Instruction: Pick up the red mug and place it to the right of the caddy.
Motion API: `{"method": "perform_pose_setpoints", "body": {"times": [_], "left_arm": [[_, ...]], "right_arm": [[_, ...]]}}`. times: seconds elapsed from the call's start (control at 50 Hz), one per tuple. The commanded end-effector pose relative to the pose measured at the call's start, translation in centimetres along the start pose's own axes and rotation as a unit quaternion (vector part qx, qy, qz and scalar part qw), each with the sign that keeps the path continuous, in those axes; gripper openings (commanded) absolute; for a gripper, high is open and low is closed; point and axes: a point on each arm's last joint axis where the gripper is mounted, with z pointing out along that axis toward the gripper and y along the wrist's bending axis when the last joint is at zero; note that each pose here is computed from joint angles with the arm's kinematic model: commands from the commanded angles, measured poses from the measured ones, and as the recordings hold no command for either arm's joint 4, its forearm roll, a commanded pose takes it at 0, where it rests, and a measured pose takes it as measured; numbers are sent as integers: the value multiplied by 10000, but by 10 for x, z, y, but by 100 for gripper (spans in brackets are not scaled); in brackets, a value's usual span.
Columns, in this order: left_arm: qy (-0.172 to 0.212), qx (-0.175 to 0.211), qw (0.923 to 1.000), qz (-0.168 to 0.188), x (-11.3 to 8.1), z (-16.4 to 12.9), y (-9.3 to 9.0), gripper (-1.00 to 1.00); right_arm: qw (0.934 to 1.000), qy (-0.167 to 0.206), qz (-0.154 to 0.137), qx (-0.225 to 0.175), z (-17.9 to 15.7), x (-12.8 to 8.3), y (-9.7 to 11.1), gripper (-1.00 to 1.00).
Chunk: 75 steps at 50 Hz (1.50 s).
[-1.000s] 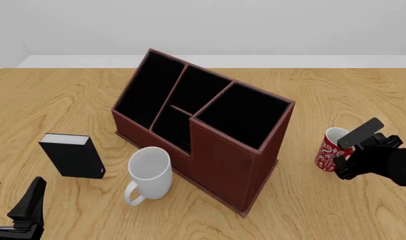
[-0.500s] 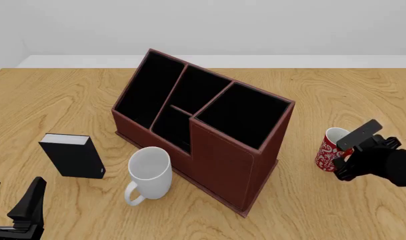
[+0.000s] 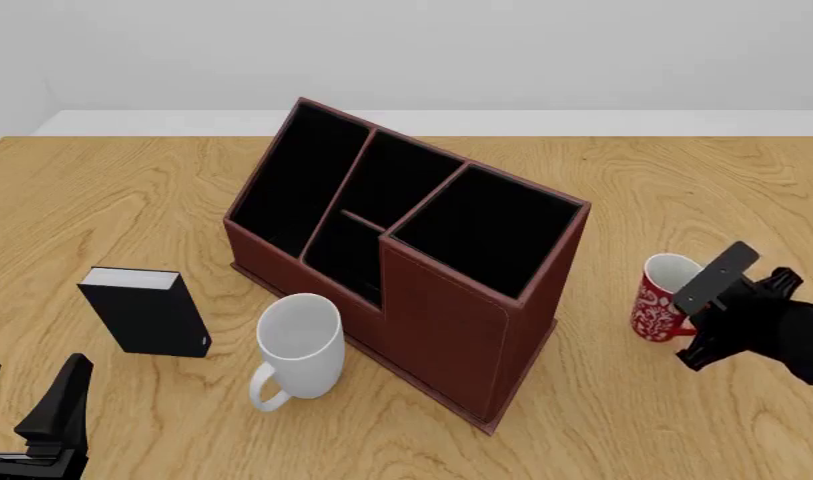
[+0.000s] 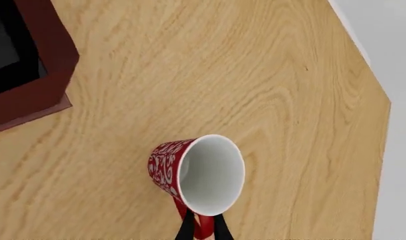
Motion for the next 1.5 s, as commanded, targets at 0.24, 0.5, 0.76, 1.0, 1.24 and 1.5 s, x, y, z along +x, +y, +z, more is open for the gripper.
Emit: {"method": "perform_pose_setpoints", "body": {"times": [0.24,0.5,0.76,1.0,1.24,1.5], "left_arm": [[0,0,10000,0,0,0,0,100],[0,0,10000,0,0,0,0,100],[0,0,10000,0,0,0,0,100],[0,0,10000,0,0,0,0,100],[0,0,10000,0,0,0,0,100],[0,0,10000,0,0,0,0,100]], "right_arm": [[9969,-508,595,55,-51,-21,7,-100],[9961,-855,181,-101,-80,-22,30,-100],[9929,-1114,-154,-399,-100,-18,56,-100],[9892,-1210,-464,-678,-104,-12,76,-100],[9870,-1258,-561,-827,-104,-10,84,-100],[9832,-1346,-694,-1020,-104,-9,96,-100]]}}
